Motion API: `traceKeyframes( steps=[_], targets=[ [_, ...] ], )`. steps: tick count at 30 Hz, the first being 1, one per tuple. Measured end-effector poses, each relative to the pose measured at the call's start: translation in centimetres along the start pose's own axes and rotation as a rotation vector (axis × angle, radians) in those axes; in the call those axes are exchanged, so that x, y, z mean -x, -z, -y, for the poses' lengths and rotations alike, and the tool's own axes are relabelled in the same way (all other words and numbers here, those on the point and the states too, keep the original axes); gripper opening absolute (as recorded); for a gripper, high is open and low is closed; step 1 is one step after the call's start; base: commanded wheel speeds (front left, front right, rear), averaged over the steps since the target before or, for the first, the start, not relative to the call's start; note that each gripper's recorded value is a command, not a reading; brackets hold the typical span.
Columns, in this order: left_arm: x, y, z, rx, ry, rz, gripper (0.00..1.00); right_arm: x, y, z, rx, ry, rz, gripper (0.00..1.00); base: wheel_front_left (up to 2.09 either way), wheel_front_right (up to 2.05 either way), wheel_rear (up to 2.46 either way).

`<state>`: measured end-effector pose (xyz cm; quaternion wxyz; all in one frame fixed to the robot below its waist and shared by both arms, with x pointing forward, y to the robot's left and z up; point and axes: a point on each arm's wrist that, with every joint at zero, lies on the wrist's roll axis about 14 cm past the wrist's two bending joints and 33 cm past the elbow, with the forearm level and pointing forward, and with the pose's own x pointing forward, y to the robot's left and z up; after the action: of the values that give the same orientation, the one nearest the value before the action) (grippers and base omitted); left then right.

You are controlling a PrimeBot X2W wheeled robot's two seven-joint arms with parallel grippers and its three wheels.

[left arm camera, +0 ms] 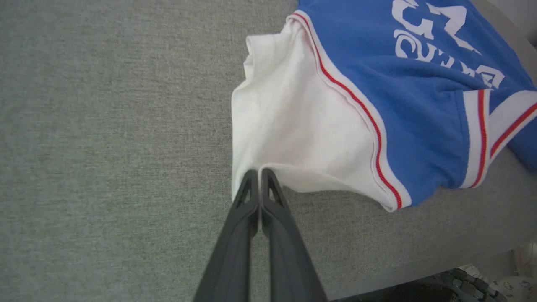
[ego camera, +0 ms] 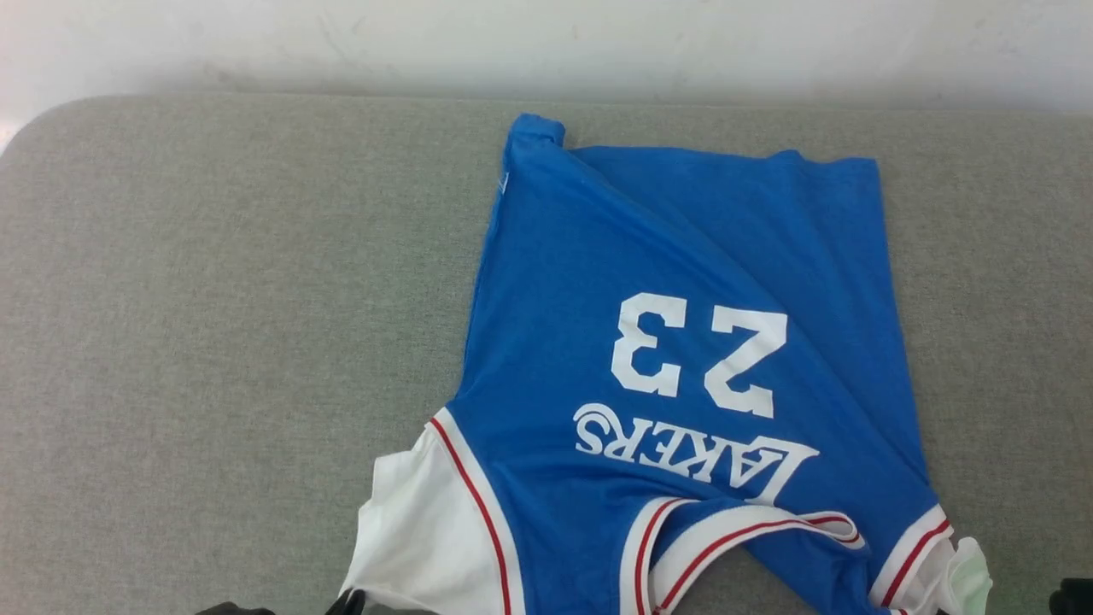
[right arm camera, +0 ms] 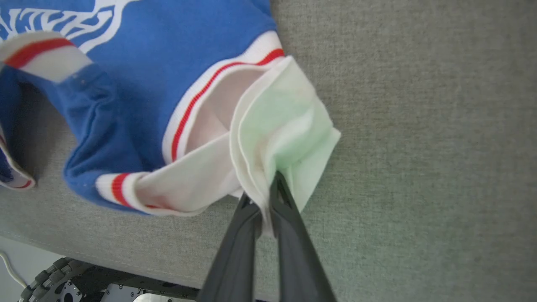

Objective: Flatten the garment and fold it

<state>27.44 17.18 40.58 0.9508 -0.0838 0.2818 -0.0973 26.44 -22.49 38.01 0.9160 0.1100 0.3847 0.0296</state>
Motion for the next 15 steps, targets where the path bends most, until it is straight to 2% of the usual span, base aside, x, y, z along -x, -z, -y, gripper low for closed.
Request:
traceKeyframes(
  steps=[2, 3, 4, 5, 6, 12, 15],
  targets=[
    [0.1, -0.2, 0.0, -0.002, -0.002, -0.001, 0.00, -0.1, 0.3, -0.2, -0.005, -0.005, -0.008, 0.00, 0.00, 0.00, 0.00],
    [0.1, -0.3, 0.0, -0.003, -0.003, 0.000, 0.00, -0.2, 0.4, -0.4, -0.007, -0.007, -0.012, 0.08, 0.00, 0.00, 0.00],
    [0.1, -0.4, 0.1, -0.004, -0.002, 0.003, 0.00, -0.3, 0.6, -0.5, -0.008, -0.009, -0.015, 0.42, 0.00, 0.00, 0.00],
    [0.1, -0.6, 0.2, -0.004, 0.003, 0.009, 0.00, -0.4, 0.7, -0.6, -0.008, -0.010, -0.018, 0.89, 0.00, 0.00, 0.00],
    [0.1, -0.7, 0.4, -0.005, 0.009, 0.013, 0.00, -0.5, 1.0, -0.5, -0.014, -0.004, -0.024, 1.00, 0.00, 0.00, 0.00],
    [0.1, -1.2, 1.1, -0.008, 0.029, 0.021, 0.00, -0.3, 1.2, -0.7, -0.022, -0.012, -0.051, 1.00, 0.00, 0.00, 0.00],
    [0.1, -1.9, 1.2, -0.007, 0.032, 0.040, 0.00, 0.7, -1.8, -0.5, -0.077, -0.023, 0.017, 1.00, 0.00, 0.00, 0.00]
  ],
)
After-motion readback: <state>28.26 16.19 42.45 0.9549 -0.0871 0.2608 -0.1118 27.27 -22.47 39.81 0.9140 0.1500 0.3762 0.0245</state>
